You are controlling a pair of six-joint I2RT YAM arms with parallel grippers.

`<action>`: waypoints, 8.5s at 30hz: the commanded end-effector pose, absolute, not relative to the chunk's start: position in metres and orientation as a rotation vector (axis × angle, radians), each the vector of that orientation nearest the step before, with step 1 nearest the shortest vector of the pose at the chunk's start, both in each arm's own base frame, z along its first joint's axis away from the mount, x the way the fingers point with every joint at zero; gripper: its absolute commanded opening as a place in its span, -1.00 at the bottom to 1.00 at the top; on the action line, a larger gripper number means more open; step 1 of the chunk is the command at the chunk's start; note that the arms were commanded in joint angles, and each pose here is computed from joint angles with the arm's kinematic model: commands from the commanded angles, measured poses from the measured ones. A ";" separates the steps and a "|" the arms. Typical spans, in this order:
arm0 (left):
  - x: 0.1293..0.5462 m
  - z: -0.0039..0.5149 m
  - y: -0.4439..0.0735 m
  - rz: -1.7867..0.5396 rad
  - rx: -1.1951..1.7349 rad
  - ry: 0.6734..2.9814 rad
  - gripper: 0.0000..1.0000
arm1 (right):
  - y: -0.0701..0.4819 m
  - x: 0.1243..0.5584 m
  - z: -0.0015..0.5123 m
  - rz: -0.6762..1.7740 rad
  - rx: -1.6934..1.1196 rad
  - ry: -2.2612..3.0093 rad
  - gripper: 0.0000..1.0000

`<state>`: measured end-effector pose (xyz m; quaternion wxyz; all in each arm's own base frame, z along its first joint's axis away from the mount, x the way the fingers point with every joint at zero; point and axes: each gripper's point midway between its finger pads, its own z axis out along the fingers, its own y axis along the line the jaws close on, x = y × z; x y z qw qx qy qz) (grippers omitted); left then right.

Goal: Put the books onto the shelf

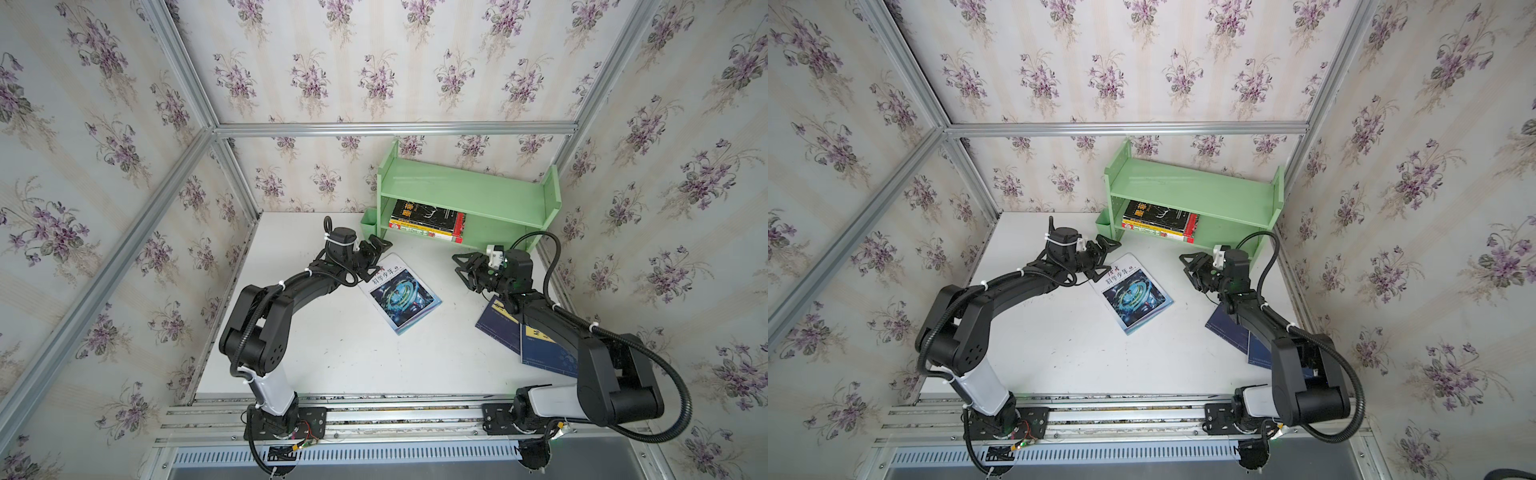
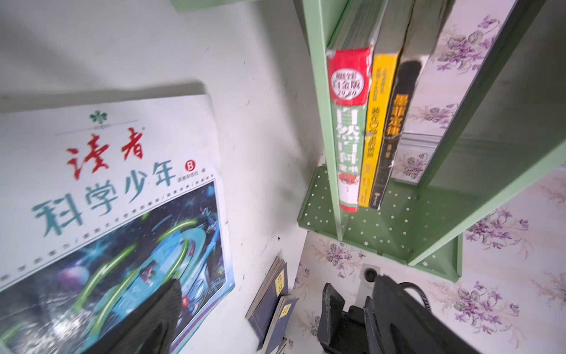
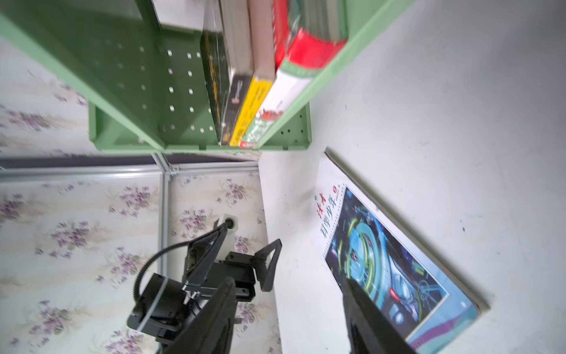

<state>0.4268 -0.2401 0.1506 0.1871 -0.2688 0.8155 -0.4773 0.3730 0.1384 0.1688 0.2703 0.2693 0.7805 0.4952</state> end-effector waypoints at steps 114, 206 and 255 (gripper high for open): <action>0.377 0.522 -0.216 -1.451 -0.138 1.485 -0.95 | 0.171 0.397 0.374 1.061 -0.029 1.780 0.99; 0.477 0.306 -0.190 -1.297 -0.442 1.977 0.90 | 0.133 0.496 0.328 1.585 0.212 2.119 -0.99; 0.584 0.265 -0.227 -1.184 -0.597 2.029 0.99 | 0.125 0.524 0.298 1.577 0.327 2.079 -1.00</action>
